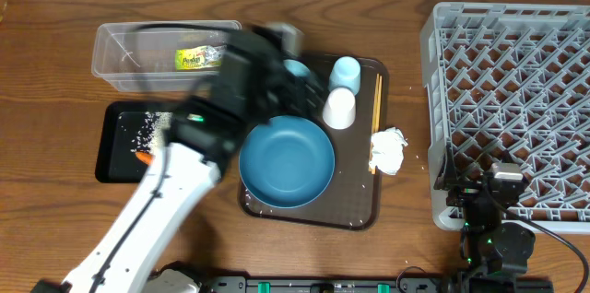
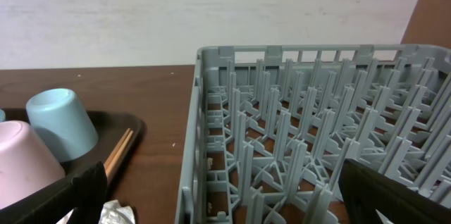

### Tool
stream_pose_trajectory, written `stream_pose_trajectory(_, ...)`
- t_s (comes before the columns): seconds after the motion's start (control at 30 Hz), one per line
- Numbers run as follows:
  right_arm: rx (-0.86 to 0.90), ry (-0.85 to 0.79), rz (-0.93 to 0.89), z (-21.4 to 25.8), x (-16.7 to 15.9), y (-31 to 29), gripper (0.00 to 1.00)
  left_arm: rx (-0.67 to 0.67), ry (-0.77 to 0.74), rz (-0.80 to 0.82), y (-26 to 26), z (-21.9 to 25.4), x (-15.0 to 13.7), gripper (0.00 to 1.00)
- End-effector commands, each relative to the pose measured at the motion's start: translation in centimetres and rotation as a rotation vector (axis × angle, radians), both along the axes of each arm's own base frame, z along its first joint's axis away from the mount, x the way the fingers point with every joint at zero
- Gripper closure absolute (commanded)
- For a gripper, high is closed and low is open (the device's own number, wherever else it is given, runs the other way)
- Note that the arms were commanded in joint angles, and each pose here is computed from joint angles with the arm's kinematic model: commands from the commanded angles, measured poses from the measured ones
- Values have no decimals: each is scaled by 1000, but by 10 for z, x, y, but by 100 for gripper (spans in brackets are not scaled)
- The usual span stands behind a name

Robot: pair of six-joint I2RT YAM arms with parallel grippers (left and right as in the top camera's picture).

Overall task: Sort waste into correct bins and load items into the dishwasher rack
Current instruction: 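Move the left gripper back toward the white tissue on the tray, then grasp the white tissue beside the brown tray with the left gripper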

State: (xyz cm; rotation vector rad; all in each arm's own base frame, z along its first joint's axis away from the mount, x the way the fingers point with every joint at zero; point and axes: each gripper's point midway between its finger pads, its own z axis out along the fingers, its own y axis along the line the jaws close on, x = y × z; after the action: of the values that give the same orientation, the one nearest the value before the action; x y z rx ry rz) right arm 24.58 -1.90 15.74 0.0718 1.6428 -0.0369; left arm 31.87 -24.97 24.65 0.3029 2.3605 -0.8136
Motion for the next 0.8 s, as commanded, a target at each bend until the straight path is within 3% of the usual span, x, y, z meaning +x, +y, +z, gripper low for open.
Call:
stream_pose_trajectory(0.0, -7, 0, -5, 0, 0, -1, 1, 145, -31, -93, -27, -27, -16, 27)
stream_pose_trajectory(0.17, -7, 0, -6, 0, 0, -2, 1, 209, 47, -204, -68, -68, -46, 27)
stream_pose_trajectory(0.77, -8, 0, -5, 0, 0, -1, 1, 288, 306, -187, -102, -166, -69, 27)
